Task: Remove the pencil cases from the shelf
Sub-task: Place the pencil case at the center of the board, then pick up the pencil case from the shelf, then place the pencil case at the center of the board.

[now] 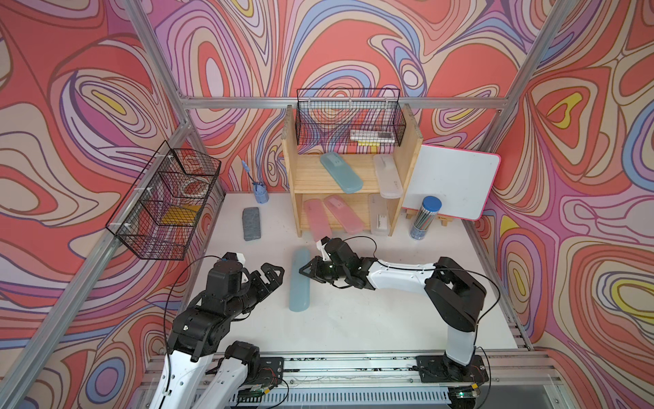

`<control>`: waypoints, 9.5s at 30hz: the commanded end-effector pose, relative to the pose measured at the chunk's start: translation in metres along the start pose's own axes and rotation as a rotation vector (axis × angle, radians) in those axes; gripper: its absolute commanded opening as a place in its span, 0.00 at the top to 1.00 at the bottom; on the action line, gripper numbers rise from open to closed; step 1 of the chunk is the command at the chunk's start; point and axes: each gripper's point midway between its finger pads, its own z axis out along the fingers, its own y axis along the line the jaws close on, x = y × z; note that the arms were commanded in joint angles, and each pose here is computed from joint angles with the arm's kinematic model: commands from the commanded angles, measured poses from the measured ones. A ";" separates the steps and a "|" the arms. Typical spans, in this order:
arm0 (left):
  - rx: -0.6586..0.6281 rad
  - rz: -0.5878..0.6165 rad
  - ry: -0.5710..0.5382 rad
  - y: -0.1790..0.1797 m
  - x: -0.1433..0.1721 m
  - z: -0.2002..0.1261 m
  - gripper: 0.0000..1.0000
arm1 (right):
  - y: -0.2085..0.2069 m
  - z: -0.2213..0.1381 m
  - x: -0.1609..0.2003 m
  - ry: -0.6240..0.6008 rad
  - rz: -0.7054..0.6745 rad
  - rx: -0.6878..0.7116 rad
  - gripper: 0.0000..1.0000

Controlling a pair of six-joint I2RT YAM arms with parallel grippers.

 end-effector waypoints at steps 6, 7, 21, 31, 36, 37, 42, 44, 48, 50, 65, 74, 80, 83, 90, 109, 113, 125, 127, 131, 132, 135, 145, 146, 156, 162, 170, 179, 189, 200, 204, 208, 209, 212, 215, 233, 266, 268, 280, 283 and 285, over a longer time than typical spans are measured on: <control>-0.073 -0.027 -0.070 0.034 0.006 -0.012 0.01 | 0.016 0.048 -0.017 -0.093 0.004 -0.044 0.78; -0.070 -0.036 -0.069 0.036 0.008 -0.012 0.01 | 0.014 0.054 -0.017 -0.090 0.010 -0.041 0.78; -0.037 -0.028 -0.042 0.029 0.010 -0.002 0.01 | -0.005 0.092 -0.007 -0.012 0.058 -0.020 0.75; -0.017 -0.034 -0.050 0.024 0.006 0.002 0.01 | -0.005 0.086 -0.007 0.006 0.068 0.016 0.40; 0.006 -0.032 -0.056 0.018 0.003 0.003 0.01 | -0.004 0.063 -0.014 -0.008 0.060 0.046 0.24; 0.013 -0.029 -0.055 0.016 0.003 0.003 0.01 | -0.004 0.058 -0.015 -0.010 0.058 0.050 0.22; 0.073 -0.015 -0.033 0.000 0.002 0.008 0.01 | -0.003 0.025 -0.021 -0.012 -0.002 0.091 0.19; 0.108 -0.013 -0.026 -0.009 0.000 0.011 0.01 | 0.001 0.011 -0.022 -0.010 -0.044 0.112 0.17; 0.193 -0.019 0.001 -0.033 -0.005 0.020 0.01 | 0.010 -0.023 -0.022 -0.009 -0.137 0.164 0.09; 0.239 -0.032 0.017 -0.046 -0.008 0.026 0.01 | 0.011 -0.041 -0.023 -0.023 -0.167 0.198 0.05; 0.465 -0.193 0.051 -0.151 -0.053 0.077 0.01 | -0.006 -0.198 -0.052 -0.305 -0.216 0.443 0.02; 0.513 -0.238 0.013 -0.216 -0.066 0.123 0.05 | -0.012 -0.242 -0.060 -0.466 -0.246 0.443 0.04; 0.521 -0.247 0.008 -0.250 -0.066 0.156 0.10 | -0.012 -0.261 -0.062 -0.537 -0.281 0.445 0.06; 0.520 -0.266 -0.004 -0.261 -0.070 0.171 0.13 | -0.011 -0.270 -0.063 -0.560 -0.306 0.453 0.06; 0.549 -0.281 -0.034 -0.284 -0.081 0.191 0.21 | -0.016 -0.290 -0.063 -0.624 -0.318 0.477 0.08; 0.575 -0.290 -0.028 -0.303 -0.085 0.222 0.41 | -0.022 -0.311 -0.063 -0.691 -0.334 0.502 0.13; 0.585 -0.287 -0.020 -0.307 -0.084 0.223 0.46 | -0.023 -0.313 -0.062 -0.691 -0.335 0.506 0.13; 0.597 -0.287 0.002 -0.311 -0.079 0.228 0.61 | -0.025 -0.318 -0.060 -0.698 -0.327 0.511 0.13; 0.600 -0.286 0.001 -0.311 -0.079 0.227 0.66 | -0.026 -0.319 -0.059 -0.699 -0.324 0.513 0.13; 0.604 -0.284 0.003 -0.312 -0.077 0.224 0.71 | -0.027 -0.321 -0.058 -0.703 -0.321 0.512 0.14; 0.605 -0.283 0.003 -0.312 -0.076 0.223 0.72 | -0.027 -0.321 -0.059 -0.704 -0.319 0.513 0.14; 0.601 -0.285 0.001 -0.309 -0.076 0.221 0.75 | -0.026 -0.320 -0.059 -0.703 -0.320 0.509 0.14; 0.604 -0.274 -0.003 -0.299 -0.072 0.202 0.79 | -0.026 -0.315 -0.058 -0.687 -0.302 0.500 0.13; 0.606 -0.270 -0.002 -0.297 -0.071 0.199 0.79 | -0.026 -0.314 -0.058 -0.682 -0.301 0.499 0.13; 0.638 -0.201 0.057 -0.280 -0.051 0.169 0.88 | -0.006 -0.309 -0.060 -0.638 -0.295 0.418 0.13; 0.687 -0.166 0.094 -0.271 -0.045 0.149 0.91 | 0.018 -0.303 -0.072 -0.586 -0.270 0.301 0.13; 0.777 -0.123 0.137 -0.262 -0.042 0.119 0.94 | 0.061 -0.299 -0.093 -0.512 -0.208 0.034 0.14; 0.893 -0.057 0.209 -0.270 -0.036 0.086 0.98 | 0.098 -0.285 -0.113 -0.434 -0.107 -0.193 0.15; 0.993 -0.020 0.303 -0.270 -0.022 0.057 1.00 | 0.109 -0.282 -0.131 -0.435 -0.014 -0.293 0.20; 1.116 0.013 0.426 -0.265 0.002 0.017 1.00 | 0.109 -0.284 -0.134 -0.447 -0.004 -0.344 0.26; 1.139 0.029 0.449 -0.258 0.010 0.003 1.00 | 0.108 -0.284 -0.136 -0.453 0.018 -0.363 0.29; 1.162 0.040 0.482 -0.251 0.018 -0.008 1.00 | 0.110 -0.284 -0.138 -0.463 0.017 -0.392 0.33; 1.164 0.043 0.489 -0.250 0.020 -0.010 1.00 | 0.112 -0.284 -0.138 -0.461 0.010 -0.401 0.35; 1.162 0.053 0.508 -0.245 0.025 -0.012 1.00 | 0.119 -0.283 -0.138 -0.444 0.002 -0.439 0.40; 1.157 0.051 0.517 -0.241 0.028 -0.011 1.00 | 0.128 -0.281 -0.138 -0.416 -0.003 -0.492 0.50; 0.844 -0.036 0.408 -0.192 0.026 0.040 0.01 | 0.105 -0.270 -0.123 -0.358 0.016 -0.401 0.79; 0.100 -0.067 0.016 -0.035 -0.004 0.024 0.01 | -0.008 -0.067 -0.011 -0.232 -0.075 -0.034 0.77; 0.100 -0.072 0.014 -0.032 -0.003 0.023 0.01 | -0.011 -0.057 -0.010 -0.244 -0.065 -0.029 0.77; 0.079 -0.091 -0.005 -0.018 0.002 0.015 0.01 | -0.029 -0.001 -0.009 -0.242 0.028 0.001 0.77; 0.076 -0.096 -0.009 -0.016 0.002 0.014 0.01 | -0.029 0.008 -0.008 -0.233 0.048 -0.004 0.77; 0.076 -0.098 -0.009 -0.015 0.002 0.014 0.01 | -0.028 0.011 -0.008 -0.230 0.049 -0.006 0.77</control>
